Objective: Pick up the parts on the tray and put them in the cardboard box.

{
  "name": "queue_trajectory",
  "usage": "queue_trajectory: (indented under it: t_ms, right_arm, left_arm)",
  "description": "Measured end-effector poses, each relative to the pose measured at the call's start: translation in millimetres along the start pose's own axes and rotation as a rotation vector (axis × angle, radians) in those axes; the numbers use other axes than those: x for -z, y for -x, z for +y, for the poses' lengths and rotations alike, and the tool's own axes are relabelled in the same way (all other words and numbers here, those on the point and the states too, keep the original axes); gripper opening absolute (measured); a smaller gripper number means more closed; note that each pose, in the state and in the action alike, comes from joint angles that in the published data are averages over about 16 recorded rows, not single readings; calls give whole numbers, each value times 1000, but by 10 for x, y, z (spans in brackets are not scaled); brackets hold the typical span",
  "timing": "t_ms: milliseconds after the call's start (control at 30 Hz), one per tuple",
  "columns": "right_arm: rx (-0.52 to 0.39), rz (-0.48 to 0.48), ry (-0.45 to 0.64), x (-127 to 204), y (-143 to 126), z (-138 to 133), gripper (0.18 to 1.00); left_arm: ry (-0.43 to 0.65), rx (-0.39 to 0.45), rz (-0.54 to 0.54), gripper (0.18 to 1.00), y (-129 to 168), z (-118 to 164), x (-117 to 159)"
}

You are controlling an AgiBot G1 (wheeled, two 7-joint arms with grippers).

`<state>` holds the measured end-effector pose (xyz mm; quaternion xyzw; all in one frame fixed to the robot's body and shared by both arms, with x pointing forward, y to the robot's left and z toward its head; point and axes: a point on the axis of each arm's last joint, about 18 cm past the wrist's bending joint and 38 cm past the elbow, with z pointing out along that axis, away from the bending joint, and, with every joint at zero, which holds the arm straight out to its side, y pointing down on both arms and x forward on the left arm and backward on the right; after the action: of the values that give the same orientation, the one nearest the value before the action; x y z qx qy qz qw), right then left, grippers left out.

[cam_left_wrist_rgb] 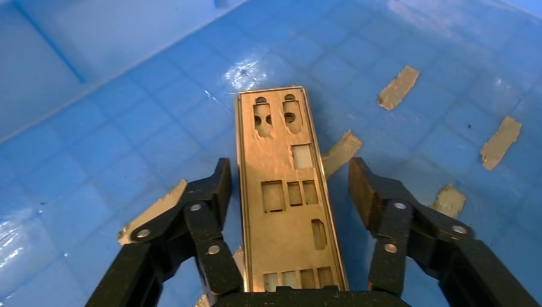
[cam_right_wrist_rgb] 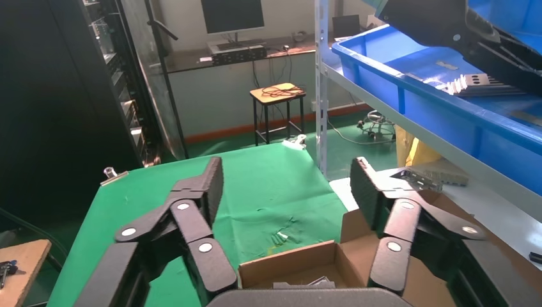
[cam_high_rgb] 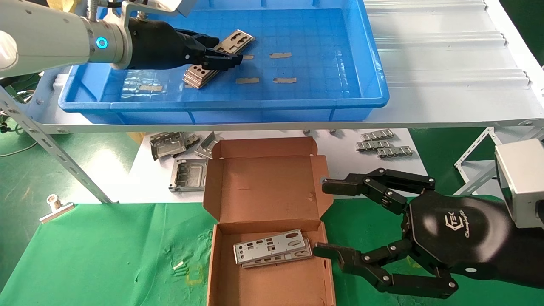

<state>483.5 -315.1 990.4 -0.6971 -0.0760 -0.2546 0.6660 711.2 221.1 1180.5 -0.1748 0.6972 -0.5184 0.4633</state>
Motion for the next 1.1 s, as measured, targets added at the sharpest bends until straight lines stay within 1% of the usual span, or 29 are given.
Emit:
queue_trajectory:
  t_ms: [200,367,567,800,933,1100]
  right_arm:
    - [0,0,0,0,0,0,774]
    - [0,0,0,0,0,0,860]
    - [0,0,0,0,0,0,931]
    - [0,0,0,0,0,0,985]
    - [0,0,0,0,0,0,995]
    - [0,0,0,0,0,0,1000]
  left_arm:
    - [3,-9,-6,626,3,-1,-9]
    - [0,-16,-12,532,16,-26,-2]
    - [-16,-26,-20,475,55,-113,48]
    - [-53,-39,-20,471,116,-284,173]
    - [-72,-50,-10,470,139,-366,258]
    - [-77,-73,4,470,131,-376,289]
